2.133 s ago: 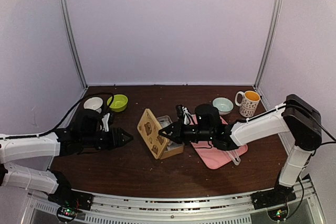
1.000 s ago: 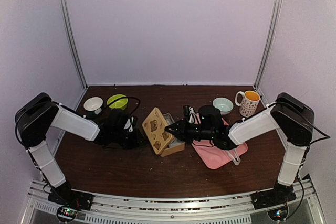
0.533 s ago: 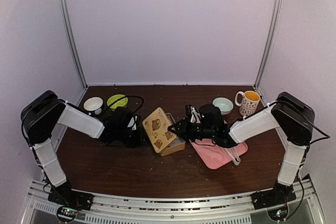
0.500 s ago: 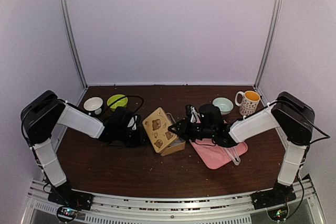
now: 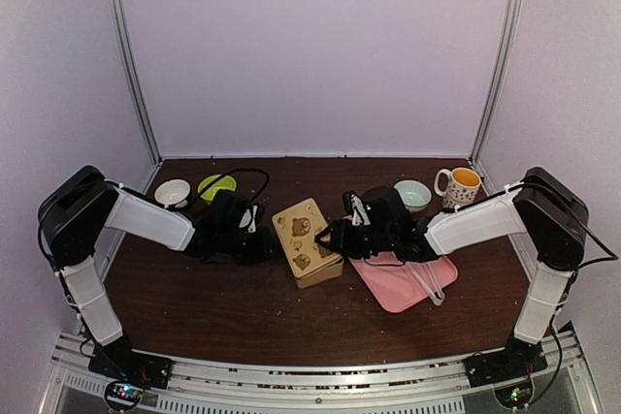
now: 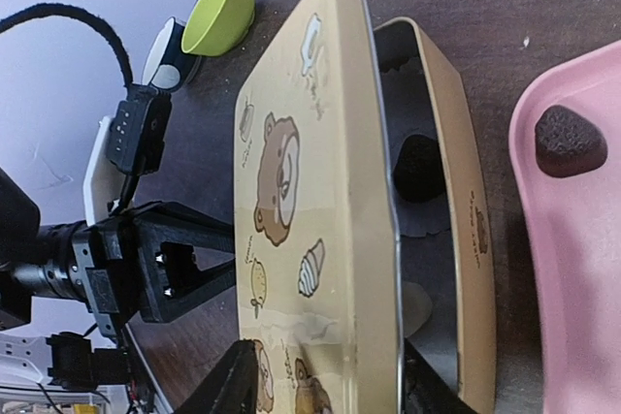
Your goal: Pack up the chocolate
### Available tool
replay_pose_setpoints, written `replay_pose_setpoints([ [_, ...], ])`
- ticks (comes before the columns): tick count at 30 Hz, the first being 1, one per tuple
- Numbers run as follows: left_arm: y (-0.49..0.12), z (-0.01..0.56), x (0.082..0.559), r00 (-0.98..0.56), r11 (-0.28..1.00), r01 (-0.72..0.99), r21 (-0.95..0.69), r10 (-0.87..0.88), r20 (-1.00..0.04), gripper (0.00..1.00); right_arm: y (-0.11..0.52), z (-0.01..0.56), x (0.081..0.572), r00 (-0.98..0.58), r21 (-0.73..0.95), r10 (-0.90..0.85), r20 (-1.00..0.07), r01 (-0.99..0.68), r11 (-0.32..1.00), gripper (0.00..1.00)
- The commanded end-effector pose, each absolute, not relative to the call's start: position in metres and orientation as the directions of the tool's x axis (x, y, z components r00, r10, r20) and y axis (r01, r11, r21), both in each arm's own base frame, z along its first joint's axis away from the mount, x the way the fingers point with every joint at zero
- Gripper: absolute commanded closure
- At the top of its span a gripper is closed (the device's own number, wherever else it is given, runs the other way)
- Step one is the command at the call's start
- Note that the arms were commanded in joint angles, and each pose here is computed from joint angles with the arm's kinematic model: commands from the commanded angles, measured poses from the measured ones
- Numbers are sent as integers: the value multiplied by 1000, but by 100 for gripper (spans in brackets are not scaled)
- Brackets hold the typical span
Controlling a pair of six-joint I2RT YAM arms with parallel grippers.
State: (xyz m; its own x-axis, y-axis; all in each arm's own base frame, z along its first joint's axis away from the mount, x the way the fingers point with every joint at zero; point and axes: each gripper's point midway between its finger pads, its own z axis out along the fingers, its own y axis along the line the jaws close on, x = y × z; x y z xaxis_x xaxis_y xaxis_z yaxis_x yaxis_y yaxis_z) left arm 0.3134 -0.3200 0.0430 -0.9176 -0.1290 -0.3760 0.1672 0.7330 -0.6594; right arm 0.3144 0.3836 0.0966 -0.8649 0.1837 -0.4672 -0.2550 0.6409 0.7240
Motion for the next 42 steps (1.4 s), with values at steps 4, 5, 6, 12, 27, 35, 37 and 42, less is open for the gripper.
replay_pose_setpoints([
  [4, -329, 63, 318, -900, 712, 223, -666, -112, -422, 93, 366, 120, 329, -798, 582, 119, -591, -320, 748, 53],
  [5, -329, 62, 318, -900, 713, 223, -665, -111, -421, 93, 366, 121, 330, -795, 573, 111, -596, -324, 753, 53],
  [6, -329, 62, 317, -901, 714, 221, -664, -110, -419, 93, 365, 121, 331, -793, 563, 104, -601, -327, 759, 53],
  [12, -328, 59, 315, -904, 715, 217, -665, -110, -413, 93, 357, 119, 334, -780, 499, 68, -622, -328, 802, 46],
  [27, -323, 61, 314, -898, 723, 210, -658, -122, -422, 92, 354, 102, 321, -804, 483, -38, -594, -393, 782, 35],
  [35, -309, 64, 311, -888, 762, 205, -615, -119, -444, 92, 356, 86, 323, -838, 524, -46, -544, -382, 761, 44],
  [37, -305, 64, 311, -885, 773, 202, -601, -119, -450, 92, 357, 83, 322, -841, 524, -53, -538, -382, 761, 45],
  [42, -290, 69, 316, -874, 795, 186, -577, -134, -467, 91, 359, 73, 323, -852, 523, -68, -519, -379, 764, 50],
])
